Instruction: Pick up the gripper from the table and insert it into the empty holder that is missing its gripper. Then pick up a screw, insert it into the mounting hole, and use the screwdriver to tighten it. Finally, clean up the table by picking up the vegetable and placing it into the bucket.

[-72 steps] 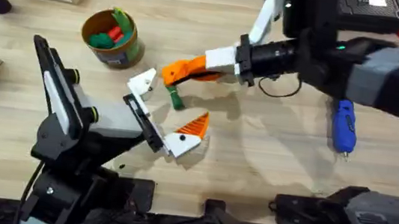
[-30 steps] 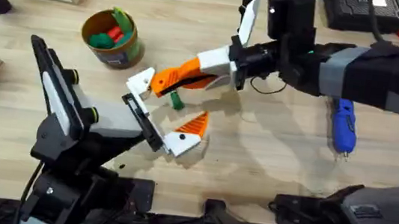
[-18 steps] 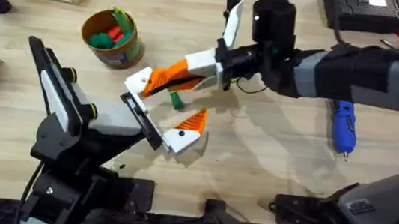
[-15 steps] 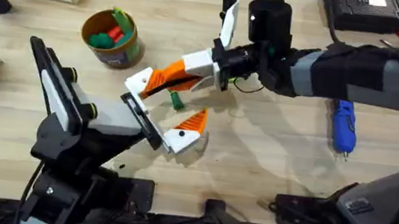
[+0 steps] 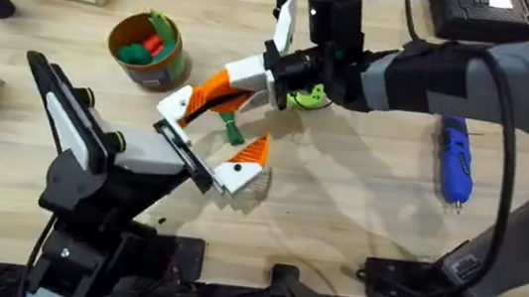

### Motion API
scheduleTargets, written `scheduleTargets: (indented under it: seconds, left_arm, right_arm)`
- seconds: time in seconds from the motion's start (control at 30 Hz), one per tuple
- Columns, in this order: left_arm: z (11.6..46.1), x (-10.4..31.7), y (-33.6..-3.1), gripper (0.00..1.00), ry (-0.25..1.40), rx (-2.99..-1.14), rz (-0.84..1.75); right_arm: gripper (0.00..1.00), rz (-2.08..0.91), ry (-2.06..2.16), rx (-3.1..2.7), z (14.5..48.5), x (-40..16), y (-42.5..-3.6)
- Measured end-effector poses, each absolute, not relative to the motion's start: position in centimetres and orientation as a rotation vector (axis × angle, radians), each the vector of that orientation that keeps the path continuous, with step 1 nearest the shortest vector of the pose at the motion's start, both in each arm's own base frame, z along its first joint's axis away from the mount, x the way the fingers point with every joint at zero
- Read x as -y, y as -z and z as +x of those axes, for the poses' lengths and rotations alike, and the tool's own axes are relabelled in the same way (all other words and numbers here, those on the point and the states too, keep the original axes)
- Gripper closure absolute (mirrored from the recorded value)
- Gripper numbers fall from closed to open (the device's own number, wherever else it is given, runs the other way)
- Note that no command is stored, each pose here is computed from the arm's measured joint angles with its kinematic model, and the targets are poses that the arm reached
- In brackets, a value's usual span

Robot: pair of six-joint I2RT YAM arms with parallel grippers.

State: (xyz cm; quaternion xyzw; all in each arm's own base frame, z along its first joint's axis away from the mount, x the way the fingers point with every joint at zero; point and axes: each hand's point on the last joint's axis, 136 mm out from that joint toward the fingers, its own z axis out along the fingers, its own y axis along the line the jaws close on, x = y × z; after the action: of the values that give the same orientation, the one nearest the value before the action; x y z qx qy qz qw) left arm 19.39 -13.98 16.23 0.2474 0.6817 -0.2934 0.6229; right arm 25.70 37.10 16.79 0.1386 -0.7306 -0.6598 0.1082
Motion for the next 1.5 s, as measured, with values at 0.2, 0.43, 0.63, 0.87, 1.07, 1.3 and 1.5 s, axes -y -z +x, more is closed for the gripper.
scheduleTargets:
  seconds: [0.2, 0.43, 0.63, 0.87, 1.07, 1.3, 1.5]
  left_arm:
    - [19.6, 13.8, -16.2, 0.013, 0.663, -1.568, 0.557]
    - [19.5, 13.9, -16.2, 0.013, 0.664, -1.566, 0.562]
    - [19.5, 13.9, -16.3, 0.013, 0.665, -1.564, 0.567]
    - [18.4, 15.0, -16.3, 0.014, 0.723, -1.541, 0.640]
    - [18.0, 15.3, -16.3, 0.013, 0.745, -1.533, 0.666]
    - [17.9, 15.4, -16.3, 0.014, 0.748, -1.531, 0.670]
    - [17.9, 15.4, -16.3, 0.014, 0.749, -1.531, 0.670]
  right_arm:
    - [0.988, 0.404, 1.938, 2.144, 25.8, -37.3, -16.8]
    - [0.807, 0.389, 1.929, 2.145, 25.9, -37.3, -16.5]
    - [0.767, 0.384, 1.928, 2.147, 26.0, -37.2, -16.5]
    - [0.559, 0.353, 1.938, 2.176, 26.9, -36.9, -16.2]
    - [0.311, 0.314, 1.941, 2.190, 27.8, -36.3, -15.8]
    - [0.207, 0.206, 1.987, 2.297, 31.3, -34.4, -15.4]
    - [0.204, 0.138, 2.084, 2.528, 36.9, -31.4, -15.4]
